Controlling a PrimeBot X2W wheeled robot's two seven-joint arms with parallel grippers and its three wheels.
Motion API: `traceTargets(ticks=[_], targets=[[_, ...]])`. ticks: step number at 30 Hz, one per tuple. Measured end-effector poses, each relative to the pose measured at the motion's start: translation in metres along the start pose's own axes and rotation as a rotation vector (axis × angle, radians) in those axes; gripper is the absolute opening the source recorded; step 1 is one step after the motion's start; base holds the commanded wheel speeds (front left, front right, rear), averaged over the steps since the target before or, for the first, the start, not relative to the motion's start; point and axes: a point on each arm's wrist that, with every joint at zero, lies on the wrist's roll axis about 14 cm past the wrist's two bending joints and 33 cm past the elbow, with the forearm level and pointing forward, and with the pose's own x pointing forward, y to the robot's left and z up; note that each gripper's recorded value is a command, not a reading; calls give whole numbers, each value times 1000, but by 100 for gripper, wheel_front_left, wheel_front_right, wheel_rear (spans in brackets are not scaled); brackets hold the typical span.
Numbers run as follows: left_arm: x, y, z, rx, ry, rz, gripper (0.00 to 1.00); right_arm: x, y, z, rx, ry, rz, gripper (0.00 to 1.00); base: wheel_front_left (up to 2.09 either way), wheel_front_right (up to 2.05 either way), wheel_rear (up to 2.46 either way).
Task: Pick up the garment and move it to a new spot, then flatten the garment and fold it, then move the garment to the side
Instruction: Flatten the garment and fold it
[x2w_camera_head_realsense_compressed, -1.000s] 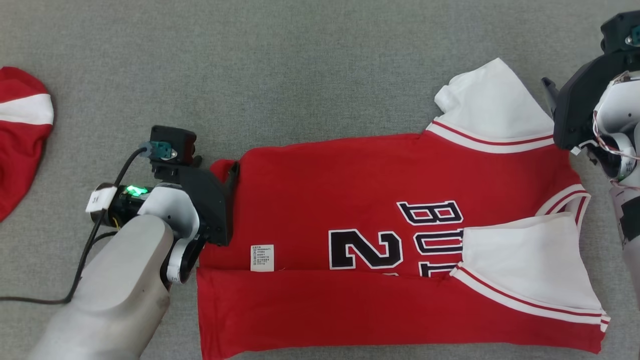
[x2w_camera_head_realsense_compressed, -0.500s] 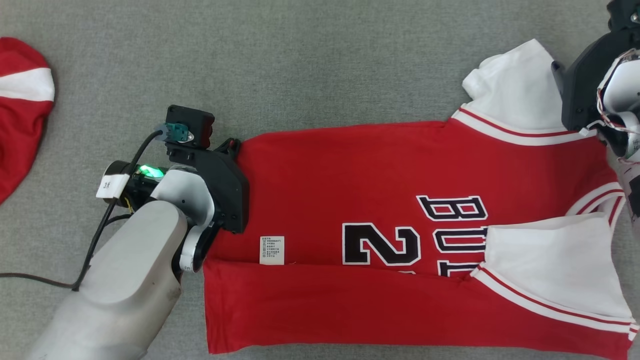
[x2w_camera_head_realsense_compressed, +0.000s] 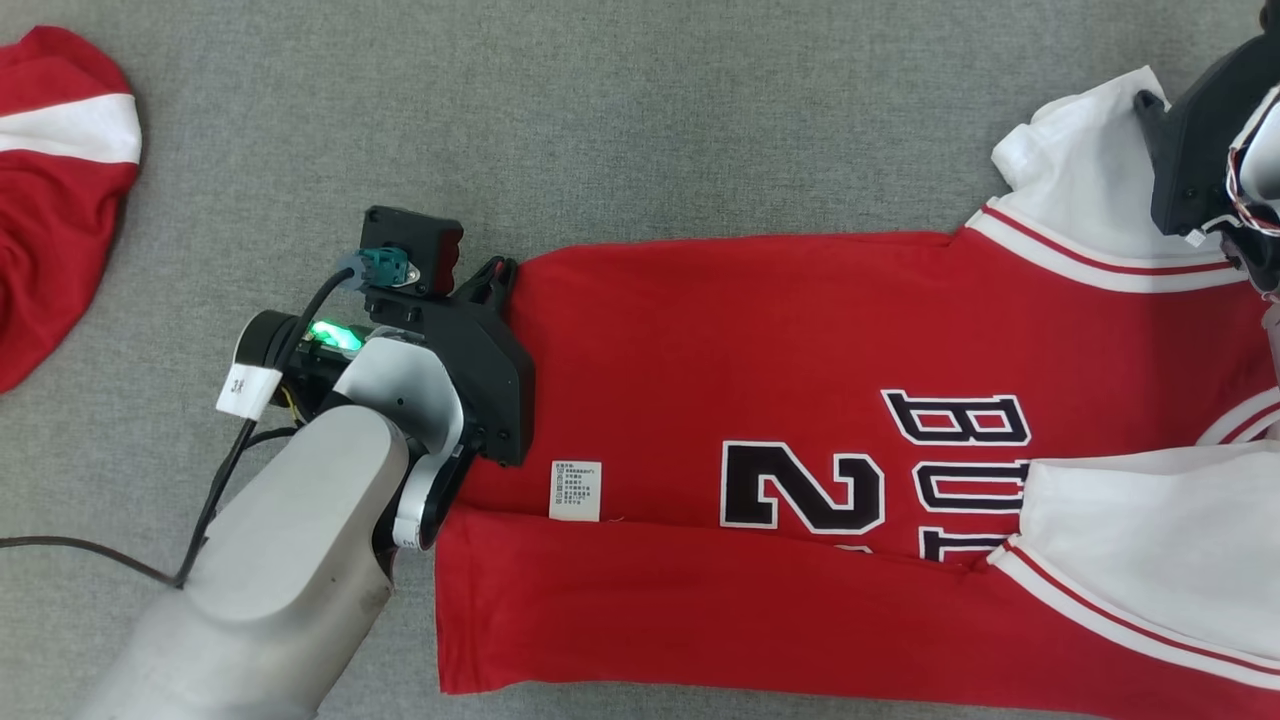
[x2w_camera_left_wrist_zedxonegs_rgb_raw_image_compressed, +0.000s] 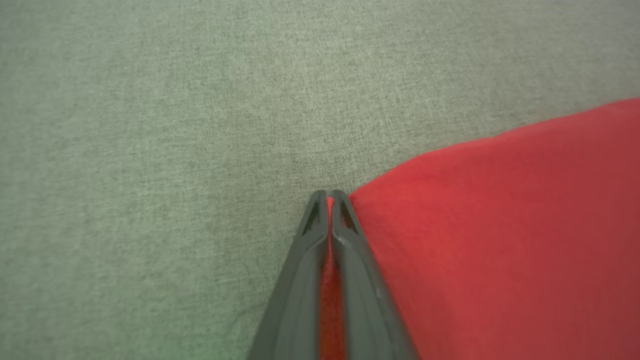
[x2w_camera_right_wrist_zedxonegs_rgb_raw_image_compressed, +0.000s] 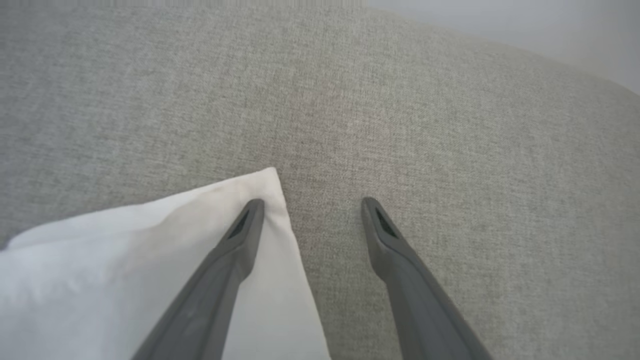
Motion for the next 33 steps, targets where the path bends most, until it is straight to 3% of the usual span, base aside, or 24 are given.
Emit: traceTargets(ticks=[9, 13, 14, 15, 23, 33], targets=[[-2, 1, 0, -18, -8, 2, 0, 6, 27, -1, 80, 8, 81, 100, 0, 0, 0], [-2, 1, -2, -28, -4, 0, 0, 9, 27, -5, 62, 33, 82, 100, 0, 0, 0], [-2, 1, -2, -28, -4, 0, 0, 8, 27, -5, 60, 34, 81, 44, 0, 0, 0], [-2, 0, -2, -28, -5, 0, 0, 8, 26, -4, 56, 34, 79, 0, 0, 0, 0], [-2, 1, 1, -33, -39, 9, 0, 1, 15, 9, 50, -79, 52, 0, 0, 0, 0], [-9, 13, 28, -17, -197, 62, 0, -29, -5, 47, 85, -363, 6, 0, 0, 0, 0]])
